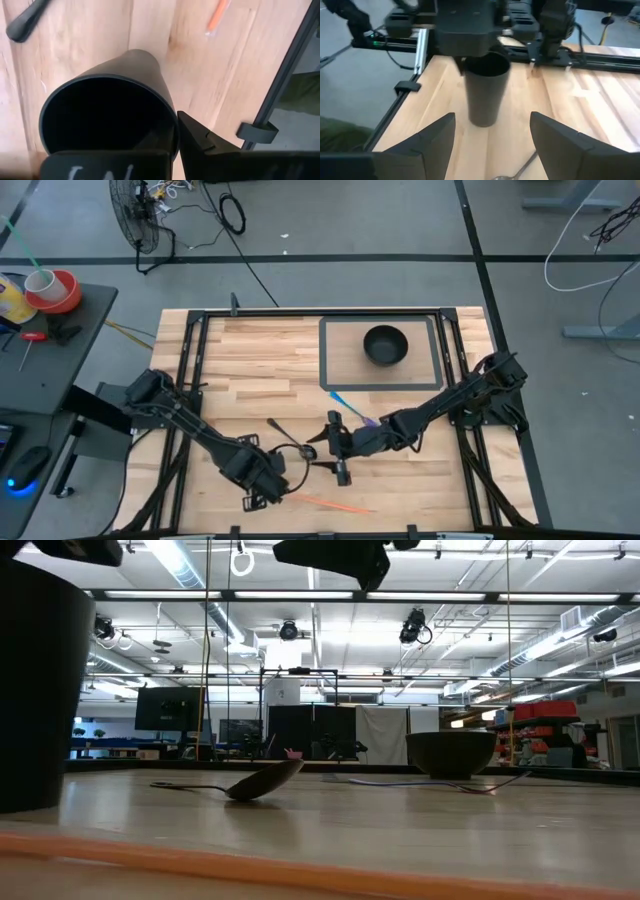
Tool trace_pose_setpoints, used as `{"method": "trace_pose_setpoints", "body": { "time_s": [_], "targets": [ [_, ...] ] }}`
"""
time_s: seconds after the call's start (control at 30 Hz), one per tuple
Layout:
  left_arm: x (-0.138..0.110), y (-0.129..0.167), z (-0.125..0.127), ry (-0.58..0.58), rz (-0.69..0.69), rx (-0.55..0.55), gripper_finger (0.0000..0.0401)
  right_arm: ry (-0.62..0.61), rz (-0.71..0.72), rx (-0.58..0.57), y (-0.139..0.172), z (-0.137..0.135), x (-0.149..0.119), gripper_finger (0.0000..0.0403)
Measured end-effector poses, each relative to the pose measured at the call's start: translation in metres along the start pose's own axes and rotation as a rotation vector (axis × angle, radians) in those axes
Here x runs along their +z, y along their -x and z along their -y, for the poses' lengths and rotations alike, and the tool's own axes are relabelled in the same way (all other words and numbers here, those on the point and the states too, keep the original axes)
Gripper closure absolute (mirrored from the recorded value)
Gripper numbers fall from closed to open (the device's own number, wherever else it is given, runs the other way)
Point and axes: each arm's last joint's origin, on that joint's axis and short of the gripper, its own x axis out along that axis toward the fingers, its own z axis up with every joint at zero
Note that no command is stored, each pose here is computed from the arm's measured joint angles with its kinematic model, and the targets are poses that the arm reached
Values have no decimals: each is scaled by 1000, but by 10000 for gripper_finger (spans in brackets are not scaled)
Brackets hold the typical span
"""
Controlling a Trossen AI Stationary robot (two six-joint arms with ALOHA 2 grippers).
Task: Pick & Place Utensil
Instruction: Put the black cup on the transparent mat to the top right of the black bowl
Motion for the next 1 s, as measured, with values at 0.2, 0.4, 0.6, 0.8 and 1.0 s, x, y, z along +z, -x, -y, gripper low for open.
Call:
{"method": "trace_pose_setpoints", "body": {
  "time_s": [0.2, 0.4, 0.6, 0.8, 1.0],
  "targets": [
    [1, -1, -1, 1, -9, -5, 366, 1, -7, -5, -7, -6, -9, 108],
    [-3, -1, 2, -10, -13, -3, 303, -11, 49, -10, -28, -8, -25, 51],
    [-10, 18, -4, -15, 7, -37, 221, -52, 84, -26, -52, -3, -49, 16],
    [-23, 51, -15, 7, 115, -75, 177, -80, 64, -23, -78, 5, -64, 4],
    [-60, 81, -18, 30, 252, -32, 173, -84, 79, 15, -112, 8, -62, 4]
  ]
}}
